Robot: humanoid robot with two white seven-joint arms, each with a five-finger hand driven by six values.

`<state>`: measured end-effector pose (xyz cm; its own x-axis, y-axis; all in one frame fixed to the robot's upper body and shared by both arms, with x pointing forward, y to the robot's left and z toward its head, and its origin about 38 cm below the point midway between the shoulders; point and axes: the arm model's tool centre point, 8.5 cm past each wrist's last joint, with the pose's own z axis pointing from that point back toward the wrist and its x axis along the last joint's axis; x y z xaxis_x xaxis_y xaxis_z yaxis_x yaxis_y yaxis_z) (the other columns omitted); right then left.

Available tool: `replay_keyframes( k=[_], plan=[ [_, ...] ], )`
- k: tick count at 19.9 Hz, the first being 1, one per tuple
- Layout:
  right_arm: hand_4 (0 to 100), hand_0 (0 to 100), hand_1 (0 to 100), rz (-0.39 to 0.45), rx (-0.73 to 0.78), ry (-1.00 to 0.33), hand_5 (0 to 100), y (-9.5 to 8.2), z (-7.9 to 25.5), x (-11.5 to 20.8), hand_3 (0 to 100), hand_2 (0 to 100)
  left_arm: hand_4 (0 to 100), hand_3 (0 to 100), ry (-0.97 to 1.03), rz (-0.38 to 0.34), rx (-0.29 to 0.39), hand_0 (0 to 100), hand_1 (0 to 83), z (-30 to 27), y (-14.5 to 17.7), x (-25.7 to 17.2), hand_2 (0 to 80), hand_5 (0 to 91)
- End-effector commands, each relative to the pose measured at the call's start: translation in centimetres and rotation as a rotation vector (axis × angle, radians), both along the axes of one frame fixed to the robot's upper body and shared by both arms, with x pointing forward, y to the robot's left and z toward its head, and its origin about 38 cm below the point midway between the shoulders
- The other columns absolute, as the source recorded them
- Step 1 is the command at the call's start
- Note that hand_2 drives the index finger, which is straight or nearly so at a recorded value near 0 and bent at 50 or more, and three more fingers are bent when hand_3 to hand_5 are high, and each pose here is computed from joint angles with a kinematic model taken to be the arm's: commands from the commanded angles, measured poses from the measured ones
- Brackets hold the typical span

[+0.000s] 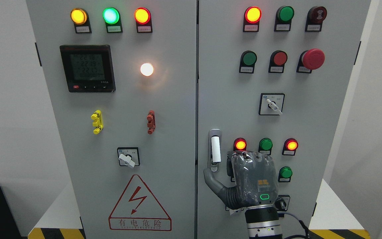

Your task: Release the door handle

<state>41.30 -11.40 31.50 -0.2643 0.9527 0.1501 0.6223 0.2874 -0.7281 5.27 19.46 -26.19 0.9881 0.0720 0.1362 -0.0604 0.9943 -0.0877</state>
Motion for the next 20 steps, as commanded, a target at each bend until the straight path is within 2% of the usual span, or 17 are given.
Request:
replay_keyframes(
  k=[1, 12, 15, 20],
  plan=[
    [100, 13, 42, -0.011, -0.003, 0.003, 94, -0.21, 0.42, 1.00, 100, 88, 1, 9, -0.016, -0.019, 0.001, 0, 0.0, 0.02, -0.03, 0.53, 2.4, 0.0],
    [100, 13, 42, -0.023, -0.008, 0.026, 94, -0.41, -0.03, 1.98, 100, 87, 1, 9, -0.016, -0.019, 0.001, 0, 0.0, 0.02, -0.03, 0.53, 2.4, 0.0],
    [100, 20, 41, -0.027, -0.006, 0.025, 94, -0.58, 0.02, 1.98, 100, 87, 1, 9, -0.016, -0.019, 0.001, 0, 0.0, 0.02, -0.03, 0.53, 2.4, 0.0],
    [100, 24, 42, -0.036, 0.001, 0.025, 94, -0.99, -0.02, 1.94, 100, 88, 1, 9, -0.016, -0.019, 0.001, 0, 0.0, 0.02, -0.03, 0.53, 2.3, 0.0]
  ],
)
